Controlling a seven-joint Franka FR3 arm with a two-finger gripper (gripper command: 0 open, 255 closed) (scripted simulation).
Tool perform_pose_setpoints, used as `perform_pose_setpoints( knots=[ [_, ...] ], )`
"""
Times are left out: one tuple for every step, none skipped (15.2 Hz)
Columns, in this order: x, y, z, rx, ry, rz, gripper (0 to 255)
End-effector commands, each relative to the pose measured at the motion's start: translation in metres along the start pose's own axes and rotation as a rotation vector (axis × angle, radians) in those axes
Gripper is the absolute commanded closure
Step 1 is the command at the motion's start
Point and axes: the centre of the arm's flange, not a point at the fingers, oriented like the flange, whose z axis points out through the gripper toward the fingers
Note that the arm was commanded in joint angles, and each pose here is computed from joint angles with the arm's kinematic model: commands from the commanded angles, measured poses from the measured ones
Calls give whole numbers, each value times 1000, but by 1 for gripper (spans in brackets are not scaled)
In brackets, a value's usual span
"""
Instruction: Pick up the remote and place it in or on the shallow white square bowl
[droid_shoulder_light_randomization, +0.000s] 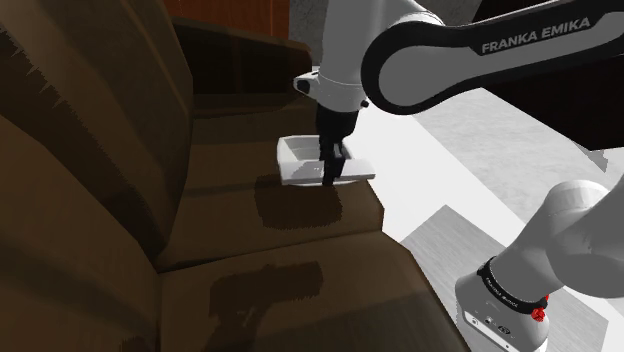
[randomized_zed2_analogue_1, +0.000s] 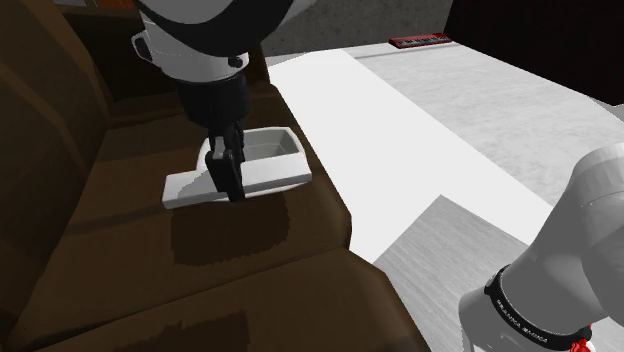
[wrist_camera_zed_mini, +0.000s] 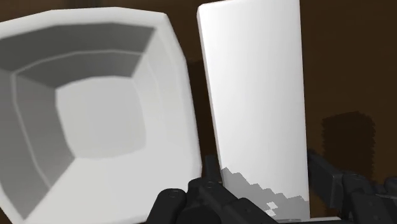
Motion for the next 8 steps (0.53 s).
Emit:
perform_pose_setpoints(
  knots=[
    [-1, 26, 0, 0, 0, -2, 255],
    [0, 39, -1, 0, 0, -2, 255],
    [0, 52, -1, 0, 0, -2, 255],
    [0, 65, -1, 0, 0, -2, 255],
    [0, 79, -1, 0, 0, -2, 255],
    [0, 92, -2, 0, 0, -2, 255],
    [0, 105, -2, 0, 0, -2, 255],
    [0, 118, -2, 0, 0, -2, 255]
  ],
)
